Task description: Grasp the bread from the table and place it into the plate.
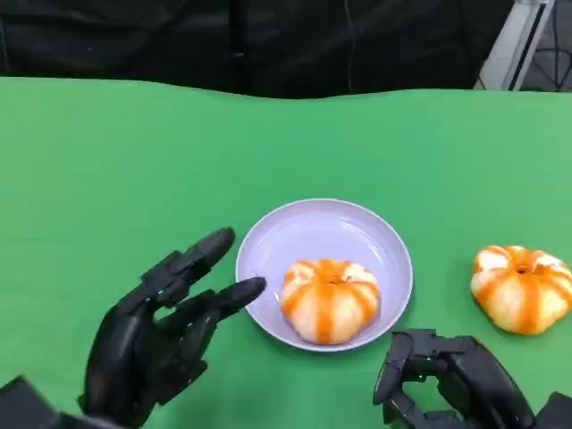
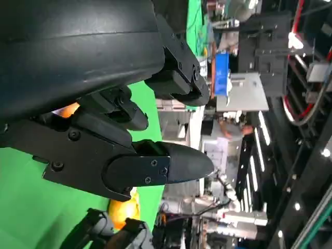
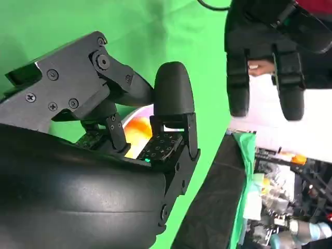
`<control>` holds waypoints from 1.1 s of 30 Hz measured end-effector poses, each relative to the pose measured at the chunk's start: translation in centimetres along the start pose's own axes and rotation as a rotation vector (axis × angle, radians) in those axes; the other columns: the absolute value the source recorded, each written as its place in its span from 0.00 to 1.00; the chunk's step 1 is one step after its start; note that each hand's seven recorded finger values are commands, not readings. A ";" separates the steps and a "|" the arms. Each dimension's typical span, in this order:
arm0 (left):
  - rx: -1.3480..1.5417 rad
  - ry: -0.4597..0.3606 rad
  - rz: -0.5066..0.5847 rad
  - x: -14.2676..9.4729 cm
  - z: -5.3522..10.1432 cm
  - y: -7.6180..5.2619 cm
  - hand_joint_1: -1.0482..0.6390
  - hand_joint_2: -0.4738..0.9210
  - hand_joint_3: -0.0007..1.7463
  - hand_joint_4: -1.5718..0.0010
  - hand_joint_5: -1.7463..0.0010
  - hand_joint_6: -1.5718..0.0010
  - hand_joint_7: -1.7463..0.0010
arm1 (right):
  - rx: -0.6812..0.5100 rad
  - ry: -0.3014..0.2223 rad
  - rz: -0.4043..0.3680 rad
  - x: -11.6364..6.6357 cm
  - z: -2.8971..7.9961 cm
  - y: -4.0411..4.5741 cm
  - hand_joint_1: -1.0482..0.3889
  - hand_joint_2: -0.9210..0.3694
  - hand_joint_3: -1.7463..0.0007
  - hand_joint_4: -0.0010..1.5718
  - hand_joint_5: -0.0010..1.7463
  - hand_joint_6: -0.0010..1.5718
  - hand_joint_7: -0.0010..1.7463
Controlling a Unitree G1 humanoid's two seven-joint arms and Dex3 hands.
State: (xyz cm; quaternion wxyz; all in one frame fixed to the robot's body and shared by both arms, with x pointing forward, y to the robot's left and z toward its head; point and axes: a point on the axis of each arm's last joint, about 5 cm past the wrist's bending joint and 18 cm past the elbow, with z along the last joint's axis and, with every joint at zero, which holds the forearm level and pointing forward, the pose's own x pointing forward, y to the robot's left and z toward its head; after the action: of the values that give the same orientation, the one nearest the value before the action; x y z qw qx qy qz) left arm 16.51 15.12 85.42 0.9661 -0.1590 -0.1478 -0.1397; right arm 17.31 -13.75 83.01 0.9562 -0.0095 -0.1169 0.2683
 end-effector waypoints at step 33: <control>0.102 0.079 0.037 -5.1 -3.3 -0.3 0.60 1.00 0.15 0.26 0.96 0.36 0.97 | 0.004 0.017 -0.002 -0.5 0.4 0.03 0.65 0.28 0.38 0.53 0.89 0.54 0.73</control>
State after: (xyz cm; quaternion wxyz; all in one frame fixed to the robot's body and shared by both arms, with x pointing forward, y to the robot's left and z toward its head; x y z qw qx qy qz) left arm 12.51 14.82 80.80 0.9804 -0.1065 -0.1135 -0.1205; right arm 16.75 -14.02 83.32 0.9574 -0.0097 -0.1085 0.2673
